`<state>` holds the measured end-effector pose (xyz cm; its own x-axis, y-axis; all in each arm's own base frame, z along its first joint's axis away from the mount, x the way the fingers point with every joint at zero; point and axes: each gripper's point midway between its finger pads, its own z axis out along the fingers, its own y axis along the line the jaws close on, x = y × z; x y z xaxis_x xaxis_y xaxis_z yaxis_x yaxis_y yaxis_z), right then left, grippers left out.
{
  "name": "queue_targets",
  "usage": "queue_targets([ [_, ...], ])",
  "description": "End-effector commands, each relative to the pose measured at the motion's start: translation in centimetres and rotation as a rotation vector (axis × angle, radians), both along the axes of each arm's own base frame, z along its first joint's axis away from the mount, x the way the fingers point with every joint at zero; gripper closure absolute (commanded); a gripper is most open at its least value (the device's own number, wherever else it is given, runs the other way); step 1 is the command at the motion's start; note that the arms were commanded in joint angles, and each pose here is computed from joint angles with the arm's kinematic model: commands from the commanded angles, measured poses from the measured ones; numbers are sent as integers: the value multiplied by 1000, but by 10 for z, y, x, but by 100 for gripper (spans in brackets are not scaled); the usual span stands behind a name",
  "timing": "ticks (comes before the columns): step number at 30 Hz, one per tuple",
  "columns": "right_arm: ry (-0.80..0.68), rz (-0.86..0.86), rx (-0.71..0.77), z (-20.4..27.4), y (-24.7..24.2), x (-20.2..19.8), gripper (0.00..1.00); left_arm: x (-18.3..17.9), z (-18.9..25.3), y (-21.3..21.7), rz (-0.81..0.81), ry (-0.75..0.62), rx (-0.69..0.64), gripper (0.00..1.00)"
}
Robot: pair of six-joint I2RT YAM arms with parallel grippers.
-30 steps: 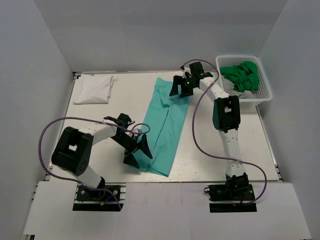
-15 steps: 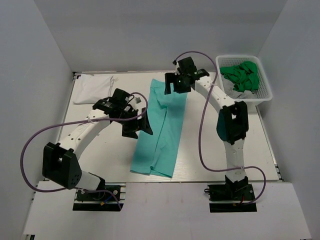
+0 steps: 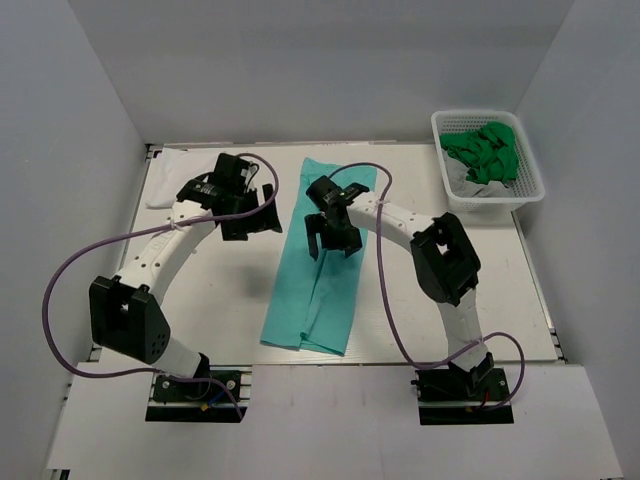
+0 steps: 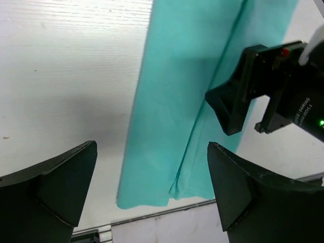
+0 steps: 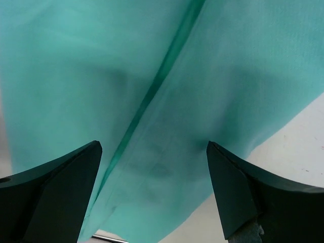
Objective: Fold and stack the t-shirts
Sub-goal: Rotate the tshirt 85 degrees, then grab the bottom of the folded rectangular tshirt with both arms
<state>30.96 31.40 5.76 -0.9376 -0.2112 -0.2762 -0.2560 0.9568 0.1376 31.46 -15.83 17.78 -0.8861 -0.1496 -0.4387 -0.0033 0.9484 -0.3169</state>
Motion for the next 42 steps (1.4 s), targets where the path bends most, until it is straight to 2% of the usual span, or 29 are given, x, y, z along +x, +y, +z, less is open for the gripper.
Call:
queue_targets([
  [1,37,-84,-72,-18,-14,1,10,0,-16,11,43,27,-8,0],
  [6,87,-96,-127,-53,-20,5,10,-5,-34,18,68,54,-40,0],
  [10,85,-143,-233,-67,-42,18,10,-1,-33,15,38,64,-84,0],
  [13,81,-166,-245,-75,-53,38,10,-1,-31,12,2,66,-108,0],
  [15,46,-182,-245,-76,-61,65,10,3,-31,9,-43,59,-108,0],
  [21,-102,-49,-52,-36,-23,124,10,8,-26,1,-111,59,-143,0],
  [26,-224,-23,80,21,-6,144,10,17,-16,2,-124,24,-127,0],
  [29,-279,25,165,66,3,138,10,10,-19,-1,-146,34,-128,0],
  [30,-265,40,175,65,3,130,10,4,-21,-4,-167,36,-123,0],
  [33,-308,52,290,111,0,101,10,-17,-43,-8,-191,104,-161,0],
  [34,-230,12,278,83,-9,83,10,-21,-47,-8,-195,111,-168,0],
  [35,-280,4,330,113,-13,74,10,-26,-51,-11,-195,130,-194,0],
  [36,-271,0,338,111,-17,65,10,-34,-60,-16,-215,141,-213,0],
  [37,-178,-22,322,72,-27,39,10,-39,-61,-19,-219,147,-242,0],
  [38,-206,-17,363,93,-31,27,10,-44,-66,-24,-226,162,-256,0],
  [39,-189,-13,374,90,-33,17,10,-53,-78,-28,-237,183,-268,0],
  [40,-70,-31,363,58,-43,-13,10,-57,-80,-30,-239,187,-291,0],
  [41,-82,-26,396,71,-45,-24,10,-68,-90,-34,-250,217,-300,0],
  [42,-28,-40,382,55,-52,-39,10,-72,-92,-37,-264,219,-309,0],
])
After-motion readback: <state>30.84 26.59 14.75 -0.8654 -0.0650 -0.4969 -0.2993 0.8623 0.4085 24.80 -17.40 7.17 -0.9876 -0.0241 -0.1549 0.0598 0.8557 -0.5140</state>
